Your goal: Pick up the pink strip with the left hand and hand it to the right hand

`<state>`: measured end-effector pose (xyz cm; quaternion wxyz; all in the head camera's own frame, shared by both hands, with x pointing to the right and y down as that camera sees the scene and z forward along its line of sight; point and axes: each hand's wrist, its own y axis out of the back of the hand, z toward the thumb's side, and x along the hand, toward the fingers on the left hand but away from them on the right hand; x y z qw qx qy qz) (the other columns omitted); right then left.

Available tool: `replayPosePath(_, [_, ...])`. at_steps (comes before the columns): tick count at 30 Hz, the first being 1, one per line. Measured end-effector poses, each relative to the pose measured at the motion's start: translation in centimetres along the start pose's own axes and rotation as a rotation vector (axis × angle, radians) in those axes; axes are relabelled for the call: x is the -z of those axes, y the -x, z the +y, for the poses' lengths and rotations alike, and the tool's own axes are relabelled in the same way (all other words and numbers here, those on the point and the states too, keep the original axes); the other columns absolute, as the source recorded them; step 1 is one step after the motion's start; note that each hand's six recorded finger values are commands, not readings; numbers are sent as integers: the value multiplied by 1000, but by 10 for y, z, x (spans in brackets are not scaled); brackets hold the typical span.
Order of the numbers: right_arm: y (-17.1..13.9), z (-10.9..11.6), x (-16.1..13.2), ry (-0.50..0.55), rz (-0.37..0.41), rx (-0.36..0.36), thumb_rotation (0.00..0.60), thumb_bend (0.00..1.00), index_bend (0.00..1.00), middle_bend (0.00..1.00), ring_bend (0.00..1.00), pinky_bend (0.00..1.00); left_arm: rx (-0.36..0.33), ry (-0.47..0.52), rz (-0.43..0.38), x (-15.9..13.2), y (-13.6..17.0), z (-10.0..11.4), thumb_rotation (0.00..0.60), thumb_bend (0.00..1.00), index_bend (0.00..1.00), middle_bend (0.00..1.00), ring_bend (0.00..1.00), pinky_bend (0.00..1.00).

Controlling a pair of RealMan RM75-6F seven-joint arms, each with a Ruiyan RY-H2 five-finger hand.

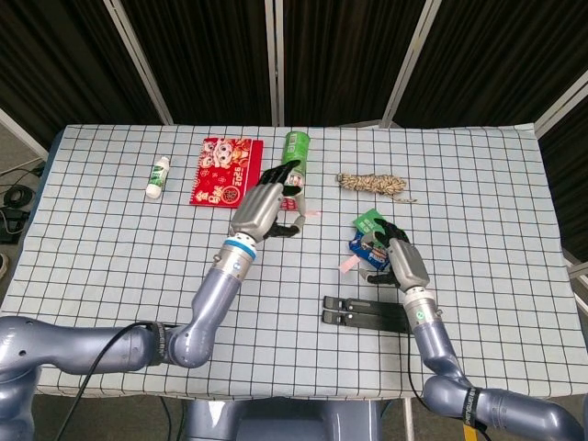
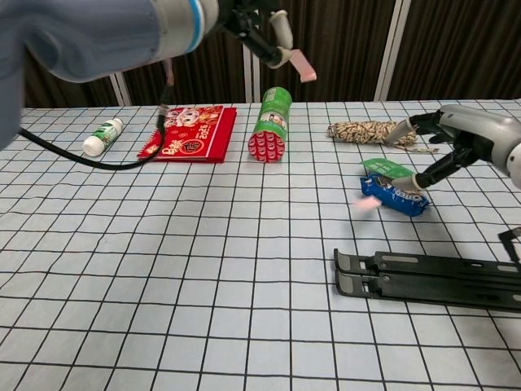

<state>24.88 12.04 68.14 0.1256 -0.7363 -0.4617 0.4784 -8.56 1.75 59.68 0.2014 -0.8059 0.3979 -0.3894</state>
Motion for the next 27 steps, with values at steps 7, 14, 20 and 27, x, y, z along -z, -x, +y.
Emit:
replayPosePath(7, [-10,45,25,-178,41,84,600,0,0,0,0,0,-39,-139,65,50,24,35,600,0,0,0,0,0])
replayPosePath(14, [-31,97,55,-343,83,201,600,0,0,0,0,0,-126,-252,82,94,59,70,600,0,0,0,0,0])
replayPosePath(20, [-61,142,89,-523,144,308,600,0,1,0,0,0,-169,-327,124,146,108,84,600,0,0,0,0,0])
replayPosePath(27, [-126,171,135,-700,82,345,600,0,0,0,0,0,-211,-397,236,212,201,89,600,0,0,0,0,0])
